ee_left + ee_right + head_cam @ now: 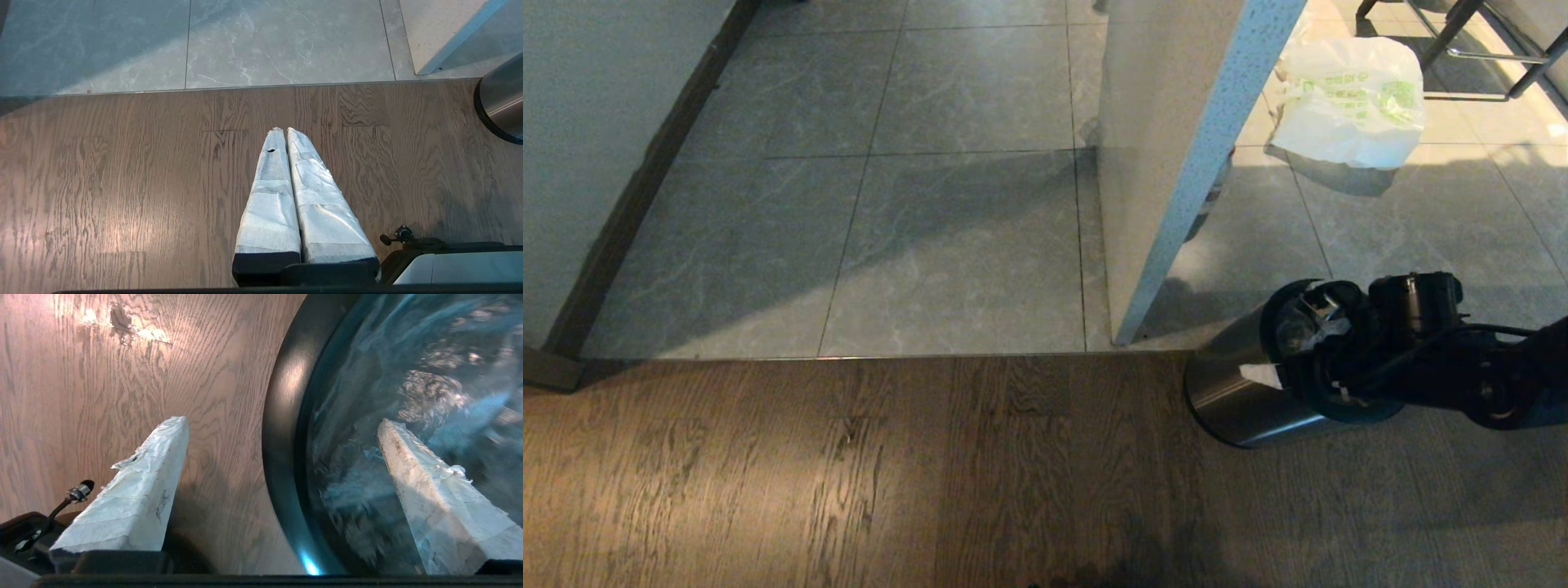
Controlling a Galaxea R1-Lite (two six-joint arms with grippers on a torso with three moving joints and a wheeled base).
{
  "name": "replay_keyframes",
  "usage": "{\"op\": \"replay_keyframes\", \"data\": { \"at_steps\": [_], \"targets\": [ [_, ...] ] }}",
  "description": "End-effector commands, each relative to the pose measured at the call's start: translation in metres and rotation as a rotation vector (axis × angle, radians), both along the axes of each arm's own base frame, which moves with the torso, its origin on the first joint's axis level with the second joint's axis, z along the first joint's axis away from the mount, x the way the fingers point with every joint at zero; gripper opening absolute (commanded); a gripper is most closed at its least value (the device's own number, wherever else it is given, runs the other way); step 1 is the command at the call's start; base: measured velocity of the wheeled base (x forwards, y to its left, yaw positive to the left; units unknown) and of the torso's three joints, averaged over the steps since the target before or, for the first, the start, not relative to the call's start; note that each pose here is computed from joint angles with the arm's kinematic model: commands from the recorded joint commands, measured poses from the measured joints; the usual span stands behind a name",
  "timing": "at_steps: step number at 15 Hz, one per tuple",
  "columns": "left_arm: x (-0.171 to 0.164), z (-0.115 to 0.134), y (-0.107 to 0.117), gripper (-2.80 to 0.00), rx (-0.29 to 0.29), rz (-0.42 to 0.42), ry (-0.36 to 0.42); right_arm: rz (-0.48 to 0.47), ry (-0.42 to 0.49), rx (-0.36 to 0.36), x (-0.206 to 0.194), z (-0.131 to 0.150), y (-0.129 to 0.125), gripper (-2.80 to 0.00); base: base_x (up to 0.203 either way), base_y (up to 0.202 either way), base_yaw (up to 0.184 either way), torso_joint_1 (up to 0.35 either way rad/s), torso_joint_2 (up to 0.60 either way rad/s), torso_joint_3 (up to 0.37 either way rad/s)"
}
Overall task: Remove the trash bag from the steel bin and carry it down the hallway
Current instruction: Place the outer trash can on the ground
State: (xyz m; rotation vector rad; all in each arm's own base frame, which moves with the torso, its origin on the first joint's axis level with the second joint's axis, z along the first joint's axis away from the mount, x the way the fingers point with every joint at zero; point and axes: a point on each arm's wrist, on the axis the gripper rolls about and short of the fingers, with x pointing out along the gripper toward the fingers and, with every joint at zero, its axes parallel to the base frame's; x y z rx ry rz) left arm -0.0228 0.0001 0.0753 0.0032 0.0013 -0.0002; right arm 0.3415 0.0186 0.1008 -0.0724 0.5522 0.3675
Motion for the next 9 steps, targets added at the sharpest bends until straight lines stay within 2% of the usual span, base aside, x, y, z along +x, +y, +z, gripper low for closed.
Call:
{"op": "replay_keyframes", "data": {
  "at_steps": [1, 4, 9],
  "targets": [
    [0.0, 0.0, 0.0, -2.8, 0.001, 0.0, -0.001, 0.005, 0.011, 0.001, 0.009, -0.011, 0.001, 0.0, 0.0, 0.0, 0.0, 0.0, 0.0, 0.0],
    [0.0, 0.0, 0.0, -2.8, 0.0, 0.0, 0.0, 0.008, -0.025, 0.003, 0.02, -0.018, 0.003, 0.0, 0.0, 0.0, 0.0, 0.0, 0.0, 0.0],
    [0.0, 0.0, 0.0, -2.8, 0.0, 0.0, 0.0, 0.004, -0.02, -0.003, 0.025, -0.028, 0.003, 0.0, 0.0, 0.0, 0.0, 0.0, 0.0, 0.0]
  ]
}}
